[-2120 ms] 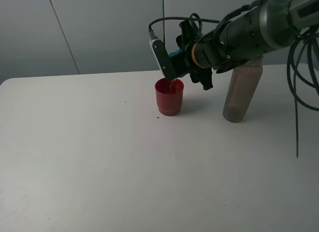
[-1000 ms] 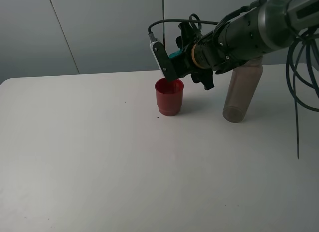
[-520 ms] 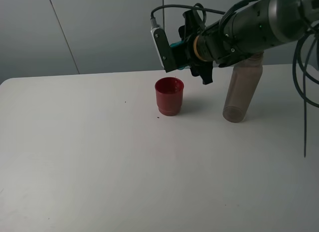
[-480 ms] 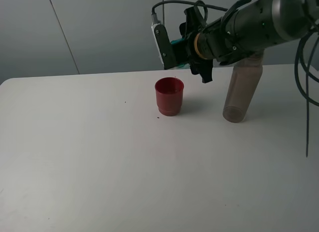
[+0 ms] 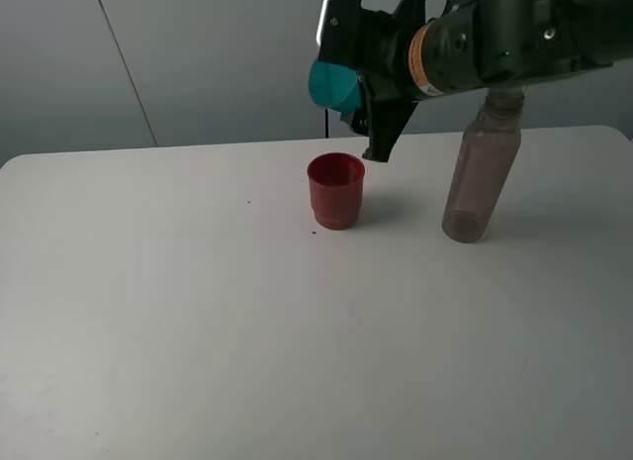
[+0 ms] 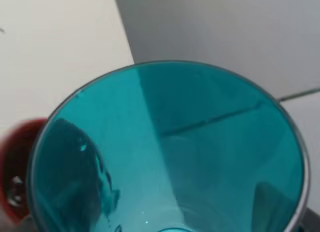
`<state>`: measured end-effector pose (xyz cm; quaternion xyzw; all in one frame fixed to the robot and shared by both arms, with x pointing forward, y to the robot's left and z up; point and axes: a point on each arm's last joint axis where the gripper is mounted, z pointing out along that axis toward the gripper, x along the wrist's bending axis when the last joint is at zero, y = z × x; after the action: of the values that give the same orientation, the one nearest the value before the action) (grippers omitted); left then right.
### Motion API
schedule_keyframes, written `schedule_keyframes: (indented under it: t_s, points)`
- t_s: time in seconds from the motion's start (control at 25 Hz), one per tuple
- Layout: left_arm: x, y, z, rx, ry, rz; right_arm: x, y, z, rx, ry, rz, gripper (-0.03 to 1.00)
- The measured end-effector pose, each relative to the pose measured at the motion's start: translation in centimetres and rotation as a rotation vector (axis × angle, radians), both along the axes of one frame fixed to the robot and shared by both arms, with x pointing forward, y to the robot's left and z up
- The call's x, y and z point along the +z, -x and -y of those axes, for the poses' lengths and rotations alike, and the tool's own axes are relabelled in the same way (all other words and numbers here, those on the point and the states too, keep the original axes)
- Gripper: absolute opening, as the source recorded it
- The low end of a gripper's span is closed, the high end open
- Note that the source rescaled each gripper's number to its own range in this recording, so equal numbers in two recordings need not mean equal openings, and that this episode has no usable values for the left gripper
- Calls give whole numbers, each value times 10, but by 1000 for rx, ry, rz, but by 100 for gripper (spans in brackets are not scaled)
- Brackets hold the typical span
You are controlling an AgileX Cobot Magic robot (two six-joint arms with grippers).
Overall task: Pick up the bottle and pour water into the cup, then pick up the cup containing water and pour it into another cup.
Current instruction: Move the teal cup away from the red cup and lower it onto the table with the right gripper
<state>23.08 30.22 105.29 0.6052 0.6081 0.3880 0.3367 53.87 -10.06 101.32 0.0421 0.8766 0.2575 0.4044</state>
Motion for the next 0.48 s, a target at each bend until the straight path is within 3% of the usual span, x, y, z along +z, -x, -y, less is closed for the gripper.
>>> schedule_keyframes:
  t_s: [0.16,0.4,0.48]
  points:
    - [0,0,0,0,0,0,-18,29,1,33,-183,-157,15]
    - [0,0,0,0,0,0,-63,62,16,31,-218,-310,15]
    - [0,0,0,0,0,0,-71,72,19,71,-286,-320,15]
